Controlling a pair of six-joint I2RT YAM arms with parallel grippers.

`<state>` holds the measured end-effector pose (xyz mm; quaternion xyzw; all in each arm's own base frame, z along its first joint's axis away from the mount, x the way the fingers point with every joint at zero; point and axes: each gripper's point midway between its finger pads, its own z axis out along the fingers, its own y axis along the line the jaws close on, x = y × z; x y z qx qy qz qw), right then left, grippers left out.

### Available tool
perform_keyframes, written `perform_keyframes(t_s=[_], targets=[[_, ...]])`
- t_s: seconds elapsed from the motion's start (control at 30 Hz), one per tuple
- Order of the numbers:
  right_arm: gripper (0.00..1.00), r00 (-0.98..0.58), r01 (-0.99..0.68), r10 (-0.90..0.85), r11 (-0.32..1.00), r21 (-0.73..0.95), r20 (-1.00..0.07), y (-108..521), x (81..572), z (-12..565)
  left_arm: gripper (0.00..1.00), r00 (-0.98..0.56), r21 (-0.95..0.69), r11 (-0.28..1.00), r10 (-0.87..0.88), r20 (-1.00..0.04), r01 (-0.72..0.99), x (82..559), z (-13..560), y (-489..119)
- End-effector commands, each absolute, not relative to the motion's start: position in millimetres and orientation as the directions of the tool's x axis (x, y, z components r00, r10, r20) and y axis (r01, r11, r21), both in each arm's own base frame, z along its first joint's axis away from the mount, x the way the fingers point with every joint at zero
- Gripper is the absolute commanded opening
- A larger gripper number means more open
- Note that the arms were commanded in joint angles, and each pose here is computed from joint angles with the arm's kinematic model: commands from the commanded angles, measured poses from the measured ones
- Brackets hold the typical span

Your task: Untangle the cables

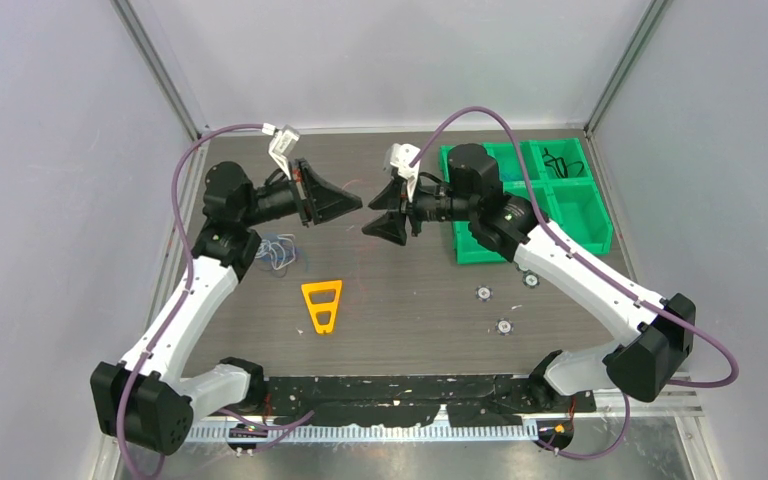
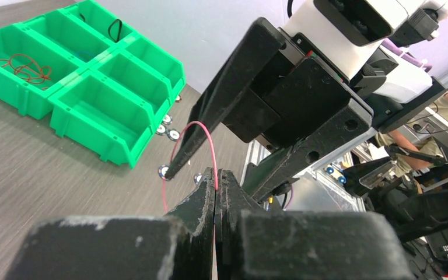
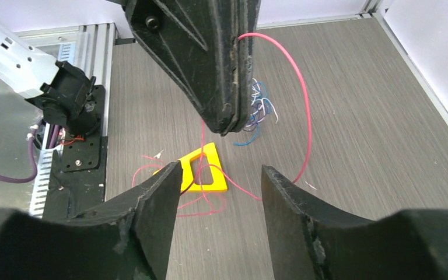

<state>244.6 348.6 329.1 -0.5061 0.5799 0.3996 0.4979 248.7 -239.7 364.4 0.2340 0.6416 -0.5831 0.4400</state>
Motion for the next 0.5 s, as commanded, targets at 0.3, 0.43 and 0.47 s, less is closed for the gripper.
perform_keyframes(t_s=[0.3, 0.43, 0.47], targets=[[0.32, 0.096, -0.974, -0.172, 0.189, -0.129, -0.980, 346, 248, 354, 0.00, -0.475, -0.509, 0.122, -0.230, -0.849, 0.852, 238, 392, -249], [0.57, 0.075, -0.979, -0.165, 0.174, -0.104, -0.983, 340, 236, 353, 0.00, -0.471, -0.511, 0.133, -0.246, -0.847, 0.849, 245, 399, -249], [0.64, 0.076, -0.978, -0.162, 0.182, -0.105, -0.984, 338, 234, 353, 0.00, -0.474, -0.513, 0.129, -0.244, -0.846, 0.849, 245, 400, -249]])
